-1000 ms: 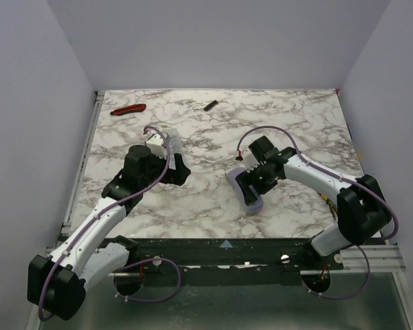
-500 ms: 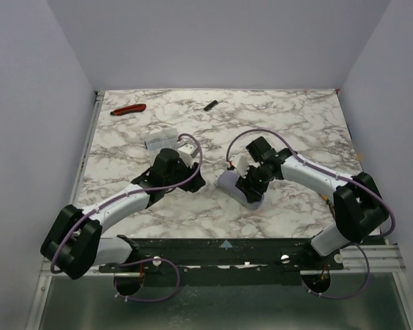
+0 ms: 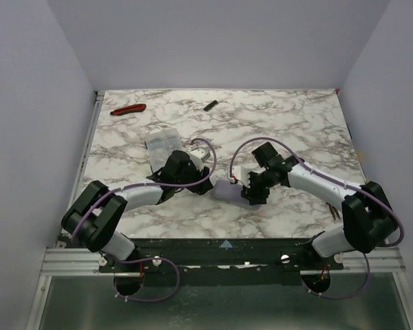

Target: Open the umbrella

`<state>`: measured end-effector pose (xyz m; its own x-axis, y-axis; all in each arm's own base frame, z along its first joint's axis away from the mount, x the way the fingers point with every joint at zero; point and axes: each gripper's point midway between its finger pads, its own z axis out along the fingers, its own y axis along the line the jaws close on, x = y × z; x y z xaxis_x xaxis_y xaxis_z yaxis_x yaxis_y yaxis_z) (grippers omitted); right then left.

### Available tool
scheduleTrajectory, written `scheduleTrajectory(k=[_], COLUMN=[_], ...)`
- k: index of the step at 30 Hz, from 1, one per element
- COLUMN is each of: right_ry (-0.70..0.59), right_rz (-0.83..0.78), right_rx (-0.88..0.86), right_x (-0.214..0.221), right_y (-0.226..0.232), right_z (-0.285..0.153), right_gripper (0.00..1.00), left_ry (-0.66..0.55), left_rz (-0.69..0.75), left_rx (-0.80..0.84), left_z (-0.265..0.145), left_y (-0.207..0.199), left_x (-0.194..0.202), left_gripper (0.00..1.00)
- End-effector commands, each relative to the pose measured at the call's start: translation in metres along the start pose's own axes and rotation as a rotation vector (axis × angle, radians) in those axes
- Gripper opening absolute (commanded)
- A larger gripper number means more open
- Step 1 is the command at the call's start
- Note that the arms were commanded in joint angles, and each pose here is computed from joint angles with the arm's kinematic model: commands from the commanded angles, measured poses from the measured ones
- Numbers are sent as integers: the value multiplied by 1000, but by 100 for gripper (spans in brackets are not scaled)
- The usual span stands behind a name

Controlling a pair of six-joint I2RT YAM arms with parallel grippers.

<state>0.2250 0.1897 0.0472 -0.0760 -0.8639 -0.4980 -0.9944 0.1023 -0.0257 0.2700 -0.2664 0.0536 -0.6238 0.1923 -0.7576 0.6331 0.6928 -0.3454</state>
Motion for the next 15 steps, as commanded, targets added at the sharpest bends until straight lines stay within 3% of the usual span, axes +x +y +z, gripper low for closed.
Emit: scheduleTrajectory(k=[1,4,7,12,15], right_ry=[122,105,94,103,67], right_rz=[-206,-348,-436,-540,-511], right_rx=[-183,-276,-295,-263,-245], right_x=[49,46,36,19,-2], right_y=[35,43,31,6,0], right_z=[8,4,4,-4,-17], right_gripper=[46,52,66,81,90], left_ry=[-64,-119,-148,-204,-240], left_rz=[187,256,282,305,314], left_rx=[202,218,195,150,151], left_z=[-20,-40,-52,-64,-72], left_y=[-35,-41,-39,-38,-41], left_x=[-5,-1,4,2,-1], left_gripper=[56,64,70,73,73])
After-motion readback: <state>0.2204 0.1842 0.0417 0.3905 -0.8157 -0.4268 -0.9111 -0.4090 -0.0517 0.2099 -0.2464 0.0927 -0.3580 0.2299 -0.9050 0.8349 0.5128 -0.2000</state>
